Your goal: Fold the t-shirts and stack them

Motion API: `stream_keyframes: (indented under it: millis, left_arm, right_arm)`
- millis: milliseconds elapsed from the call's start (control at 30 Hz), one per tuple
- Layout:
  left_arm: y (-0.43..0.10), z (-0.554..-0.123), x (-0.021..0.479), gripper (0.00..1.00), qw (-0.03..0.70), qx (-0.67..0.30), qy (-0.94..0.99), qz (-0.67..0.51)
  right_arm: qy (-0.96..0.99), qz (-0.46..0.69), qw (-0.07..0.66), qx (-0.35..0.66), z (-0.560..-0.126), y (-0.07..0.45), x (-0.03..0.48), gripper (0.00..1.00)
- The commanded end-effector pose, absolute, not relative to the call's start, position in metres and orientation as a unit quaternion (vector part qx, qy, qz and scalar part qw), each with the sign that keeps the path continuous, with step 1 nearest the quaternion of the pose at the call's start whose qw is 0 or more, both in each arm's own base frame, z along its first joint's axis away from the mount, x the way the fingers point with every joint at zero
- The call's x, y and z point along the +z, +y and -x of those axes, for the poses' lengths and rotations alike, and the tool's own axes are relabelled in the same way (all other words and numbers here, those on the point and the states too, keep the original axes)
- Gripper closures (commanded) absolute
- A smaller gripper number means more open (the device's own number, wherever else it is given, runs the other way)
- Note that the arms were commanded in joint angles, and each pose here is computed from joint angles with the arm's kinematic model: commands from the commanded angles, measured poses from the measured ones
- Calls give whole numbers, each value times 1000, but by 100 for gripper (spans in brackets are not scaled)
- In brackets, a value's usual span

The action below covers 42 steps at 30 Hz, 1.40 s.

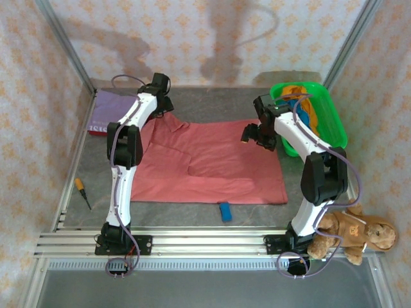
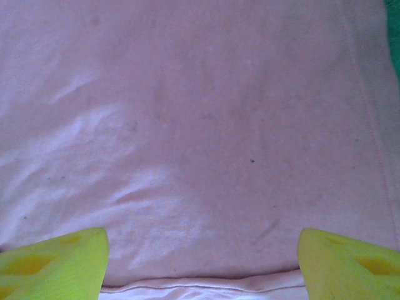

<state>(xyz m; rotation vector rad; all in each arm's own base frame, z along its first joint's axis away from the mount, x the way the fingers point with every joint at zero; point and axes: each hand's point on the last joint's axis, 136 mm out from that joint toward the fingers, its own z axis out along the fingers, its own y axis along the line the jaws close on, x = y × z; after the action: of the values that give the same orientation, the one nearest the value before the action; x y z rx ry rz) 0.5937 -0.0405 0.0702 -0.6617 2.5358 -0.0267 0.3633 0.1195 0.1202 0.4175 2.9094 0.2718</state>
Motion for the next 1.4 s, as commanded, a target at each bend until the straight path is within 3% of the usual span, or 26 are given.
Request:
stream_keyframes:
  millis: [0, 300, 600, 933, 1167, 1367]
  left_arm:
    - [-19, -612, 90, 45, 300, 22, 918, 259]
    - [-11, -617, 60, 48, 272, 4, 923, 272]
    - [-10, -629, 43, 58, 272, -42, 912, 305]
    - [-12, -634, 45, 59, 283, -44, 910, 299]
    - [-11, -638, 74, 56, 326, -19, 904, 277]
    - [-14, -640, 53, 56, 301, -38, 905, 298]
  right_arm:
    - [984, -139, 87, 71, -355, 106, 120, 21]
    - [983, -142, 91, 72, -354, 97, 123, 21]
    - [983, -141, 90, 73, -345, 93, 127, 21]
    - [984, -148, 76, 64, -324, 87, 117, 21]
    - [984, -146, 76, 66, -326, 88, 118, 21]
    - [984, -146, 72, 66, -324, 88, 115, 21]
